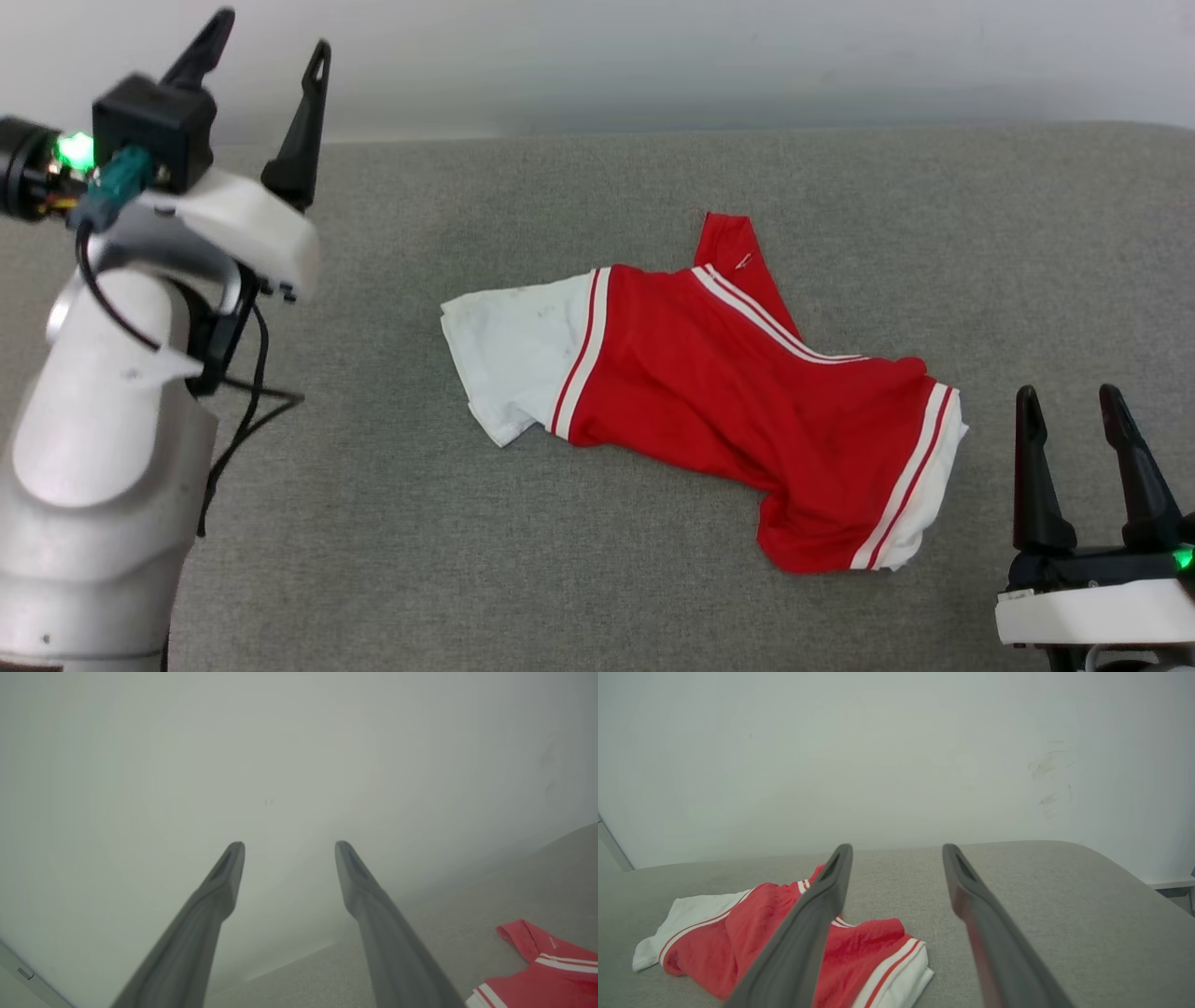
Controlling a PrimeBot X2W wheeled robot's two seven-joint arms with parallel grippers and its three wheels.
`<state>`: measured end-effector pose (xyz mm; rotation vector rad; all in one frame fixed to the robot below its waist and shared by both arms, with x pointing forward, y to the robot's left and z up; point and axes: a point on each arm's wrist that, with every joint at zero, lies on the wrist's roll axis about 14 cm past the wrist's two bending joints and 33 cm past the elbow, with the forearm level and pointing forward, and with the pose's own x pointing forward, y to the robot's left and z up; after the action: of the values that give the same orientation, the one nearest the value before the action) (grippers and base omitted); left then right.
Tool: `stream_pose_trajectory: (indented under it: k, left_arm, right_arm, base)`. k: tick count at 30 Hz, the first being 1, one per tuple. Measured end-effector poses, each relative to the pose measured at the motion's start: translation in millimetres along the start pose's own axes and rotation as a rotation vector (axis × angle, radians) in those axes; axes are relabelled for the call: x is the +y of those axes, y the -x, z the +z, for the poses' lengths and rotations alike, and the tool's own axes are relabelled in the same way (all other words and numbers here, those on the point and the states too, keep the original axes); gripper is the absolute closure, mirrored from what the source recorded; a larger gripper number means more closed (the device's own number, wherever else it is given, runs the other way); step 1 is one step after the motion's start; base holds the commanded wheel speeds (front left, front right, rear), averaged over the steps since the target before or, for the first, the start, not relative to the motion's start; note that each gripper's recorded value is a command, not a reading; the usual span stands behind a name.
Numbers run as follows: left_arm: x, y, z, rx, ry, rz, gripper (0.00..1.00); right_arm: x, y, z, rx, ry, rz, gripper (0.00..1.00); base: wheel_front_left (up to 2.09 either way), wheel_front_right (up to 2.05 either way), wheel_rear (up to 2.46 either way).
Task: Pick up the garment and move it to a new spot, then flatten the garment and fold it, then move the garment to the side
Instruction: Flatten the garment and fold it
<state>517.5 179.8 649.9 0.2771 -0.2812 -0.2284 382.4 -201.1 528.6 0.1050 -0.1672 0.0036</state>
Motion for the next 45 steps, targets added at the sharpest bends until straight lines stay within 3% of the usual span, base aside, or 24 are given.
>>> stream_pose_trajectory:
  k: [3,9,19,29,35,37,45]
  left_arm:
    - [-11.8,-23.0,-22.5,0.135,-0.008,-0.067,0.0]
    - [-39.4,-38.5,-86.3,0.499,0.107,-0.2,0.0]
    - [-86.2,-0.2,-175.5,1.054,0.208,-0.419,0.0]
    - [-128.2,64.4,-234.0,1.379,0.196,-0.594,0.0]
    - [-137.2,73.1,-240.1,1.388,0.19,-0.63,0.0]
    - [-138.9,76.5,-237.6,1.382,0.176,-0.643,1.0]
    - [-133.5,71.9,-199.8,1.232,0.164,-0.653,1.0]
  right_arm:
    - [-2.9,-8.4,-8.6,0.017,0.004,-0.007,0.0]
    - [-8.4,-20.1,-26.8,0.055,0.009,-0.021,0.0]
    - [-19.0,-34.2,-47.2,0.092,0.031,-0.045,0.0]
    - [-30.6,-34.5,-54.6,0.112,0.05,-0.074,0.0]
    - [-33.9,-32.8,-54.0,0.114,0.055,-0.084,0.0]
    - [-34.3,-32.9,-52.2,0.109,0.056,-0.085,0.0]
    - [-22.9,-30.2,-39.2,0.079,0.043,-0.056,0.0]
  base:
    - [0.0,0.0,0.0]
    - [0.0,0.0,0.0]
    - [0.0,0.0,0.0]
    - [0.0,0.0,0.0]
    - [0.0,0.0,0.0]
    - [0.0,0.0,0.0]
    - [0.0,0.0,0.0]
